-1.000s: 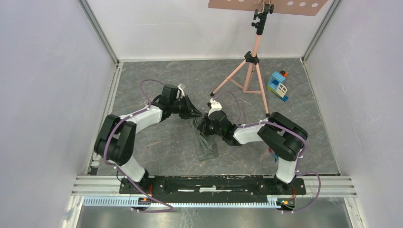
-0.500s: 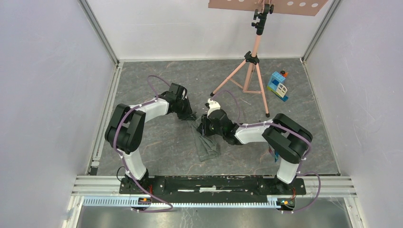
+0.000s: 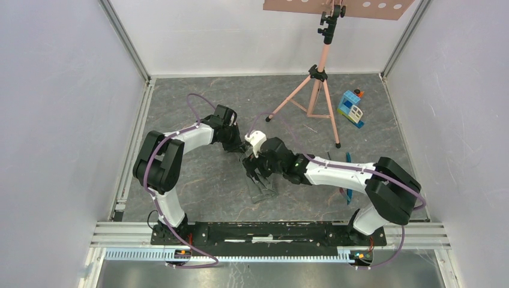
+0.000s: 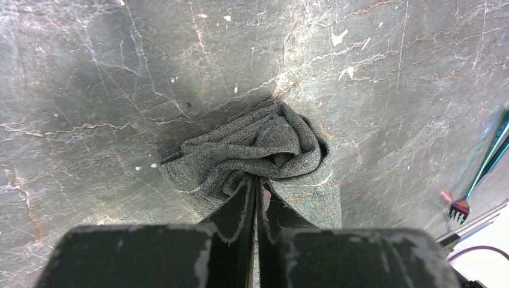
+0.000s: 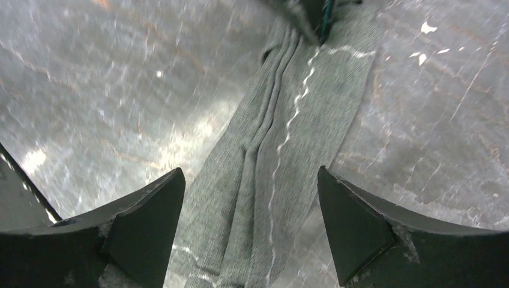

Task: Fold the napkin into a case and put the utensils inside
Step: Fold the 2/3-rectangle-folded napkin at the center of the board.

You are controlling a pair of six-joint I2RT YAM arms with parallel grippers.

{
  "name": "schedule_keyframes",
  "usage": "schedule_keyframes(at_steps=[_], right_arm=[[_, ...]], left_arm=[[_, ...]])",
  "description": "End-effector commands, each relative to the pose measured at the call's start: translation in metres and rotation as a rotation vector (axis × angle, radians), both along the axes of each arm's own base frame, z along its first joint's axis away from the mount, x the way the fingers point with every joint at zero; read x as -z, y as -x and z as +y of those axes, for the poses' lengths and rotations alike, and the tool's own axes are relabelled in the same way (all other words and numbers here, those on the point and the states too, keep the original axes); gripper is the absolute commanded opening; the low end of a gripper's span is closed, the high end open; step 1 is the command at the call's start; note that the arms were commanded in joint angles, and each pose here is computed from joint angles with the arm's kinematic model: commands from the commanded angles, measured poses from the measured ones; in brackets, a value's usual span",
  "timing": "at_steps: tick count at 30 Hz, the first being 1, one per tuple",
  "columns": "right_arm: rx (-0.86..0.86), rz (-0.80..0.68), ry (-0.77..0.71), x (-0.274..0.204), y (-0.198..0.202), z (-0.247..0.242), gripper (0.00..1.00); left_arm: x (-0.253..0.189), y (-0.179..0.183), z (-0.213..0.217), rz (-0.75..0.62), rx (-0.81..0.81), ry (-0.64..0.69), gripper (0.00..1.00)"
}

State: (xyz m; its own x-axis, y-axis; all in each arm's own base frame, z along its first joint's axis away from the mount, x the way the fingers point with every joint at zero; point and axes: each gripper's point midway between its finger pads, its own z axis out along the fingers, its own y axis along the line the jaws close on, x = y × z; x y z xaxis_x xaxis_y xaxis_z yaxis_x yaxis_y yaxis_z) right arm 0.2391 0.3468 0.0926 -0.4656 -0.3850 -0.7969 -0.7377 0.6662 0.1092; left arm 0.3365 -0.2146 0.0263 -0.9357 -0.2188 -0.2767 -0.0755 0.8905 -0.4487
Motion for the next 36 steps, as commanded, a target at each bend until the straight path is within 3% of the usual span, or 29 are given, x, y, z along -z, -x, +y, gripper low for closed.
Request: schedule_keyframes(at_steps=[1, 14, 20, 23, 25, 29, 34, 36], right_arm=[[-0.029, -0.074, 0.123, 0.002, 0.011, -0.008, 0.87], [-0.016, -0.238, 0.36, 0.021, 0.019, -0.003, 0.75], [-0.013, -0.303, 0.416, 0.021, 0.021, 0.001, 0.6], [0.004, -0.33, 0.44, 0.02, 0.021, 0.001, 0.46], [0.018, -0.333, 0.433, 0.018, 0.021, 0.001, 0.27], [0.048, -0.341, 0.409, 0.014, 0.019, 0.0, 0.02], [0.047, -0.325, 0.342, 0.008, 0.022, 0.005, 0.0], [0.047, -0.312, 0.315, 0.007, 0.024, 0.008, 0.0]], left_arm=[[0.0, -0.007, 0.014, -0.035, 0.013, -0.079, 0.06], [0.0, -0.006, 0.015, -0.029, 0.008, -0.079, 0.06], [-0.002, -0.006, 0.014, -0.03, 0.003, -0.073, 0.06], [-0.008, -0.005, 0.014, -0.032, -0.019, -0.052, 0.07], [-0.018, -0.006, 0.015, -0.05, -0.039, -0.018, 0.11], [-0.051, -0.006, 0.022, -0.124, -0.07, 0.009, 0.2], [-0.069, 0.014, 0.047, -0.16, -0.164, 0.019, 0.43], [-0.065, 0.031, 0.05, -0.151, -0.209, 0.069, 0.45]])
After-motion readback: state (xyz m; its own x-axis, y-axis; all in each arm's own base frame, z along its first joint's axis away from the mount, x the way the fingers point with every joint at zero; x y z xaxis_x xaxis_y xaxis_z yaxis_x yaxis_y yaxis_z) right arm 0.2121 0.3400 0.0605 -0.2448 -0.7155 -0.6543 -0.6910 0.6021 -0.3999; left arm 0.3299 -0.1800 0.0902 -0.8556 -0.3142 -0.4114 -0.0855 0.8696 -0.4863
